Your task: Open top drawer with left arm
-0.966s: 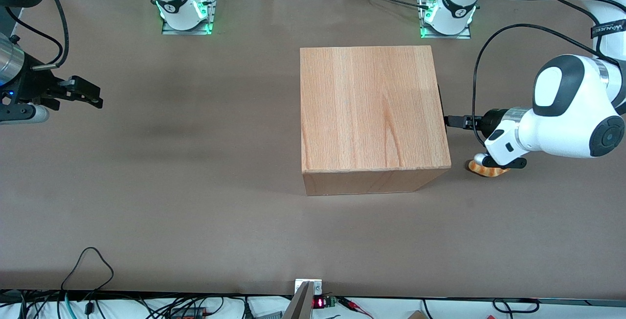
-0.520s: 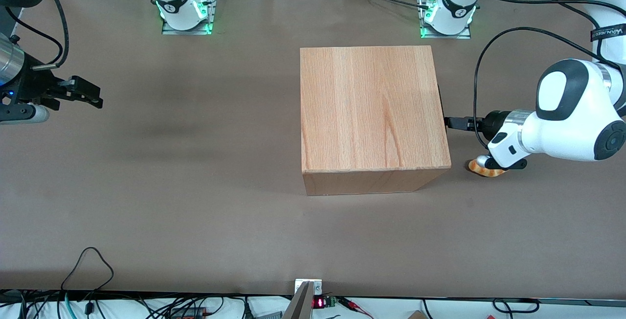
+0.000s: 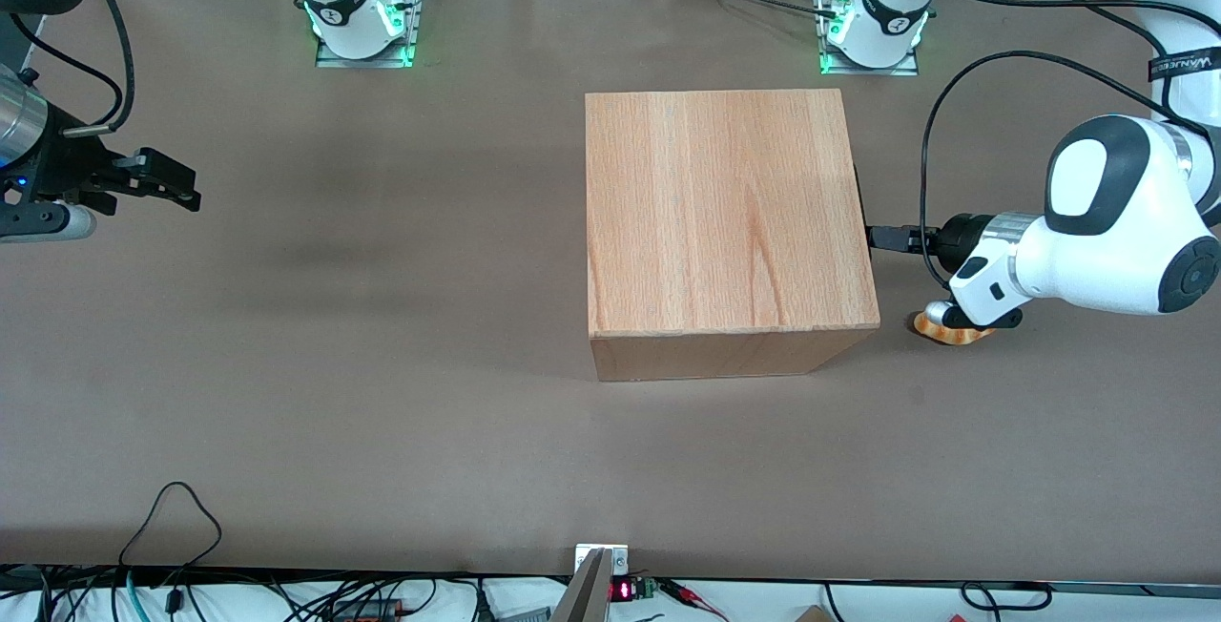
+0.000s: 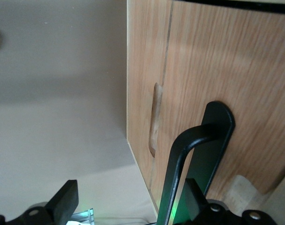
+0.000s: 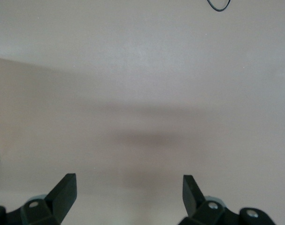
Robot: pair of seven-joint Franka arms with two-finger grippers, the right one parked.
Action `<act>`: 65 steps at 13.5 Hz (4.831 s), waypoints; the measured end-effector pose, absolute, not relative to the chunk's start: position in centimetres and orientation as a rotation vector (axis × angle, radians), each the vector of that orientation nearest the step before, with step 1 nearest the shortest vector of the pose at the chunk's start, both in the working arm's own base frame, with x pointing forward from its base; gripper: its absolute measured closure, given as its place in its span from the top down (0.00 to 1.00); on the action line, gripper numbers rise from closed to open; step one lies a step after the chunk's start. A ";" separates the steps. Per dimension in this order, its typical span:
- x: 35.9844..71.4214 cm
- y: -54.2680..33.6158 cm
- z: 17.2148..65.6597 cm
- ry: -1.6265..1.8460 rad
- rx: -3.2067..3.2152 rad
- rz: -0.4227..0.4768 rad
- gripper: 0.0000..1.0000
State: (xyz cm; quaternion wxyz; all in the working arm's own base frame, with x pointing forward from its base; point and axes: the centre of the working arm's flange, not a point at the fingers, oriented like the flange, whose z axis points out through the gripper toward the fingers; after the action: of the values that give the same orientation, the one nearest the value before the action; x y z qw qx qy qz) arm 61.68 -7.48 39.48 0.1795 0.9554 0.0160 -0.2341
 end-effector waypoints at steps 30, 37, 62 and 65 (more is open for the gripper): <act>61.6 -8.1 36.3 0.043 2.682 -0.745 1.00; 61.7 -7.8 36.0 0.052 2.680 -0.750 1.00; 62.6 4.9 37.0 0.216 2.748 -0.715 1.00; 63.9 5.6 37.1 0.221 2.759 -0.666 1.00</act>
State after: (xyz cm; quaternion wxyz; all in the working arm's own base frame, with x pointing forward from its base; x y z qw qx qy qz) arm 63.87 5.63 37.09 0.1470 0.9586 0.0767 -0.2314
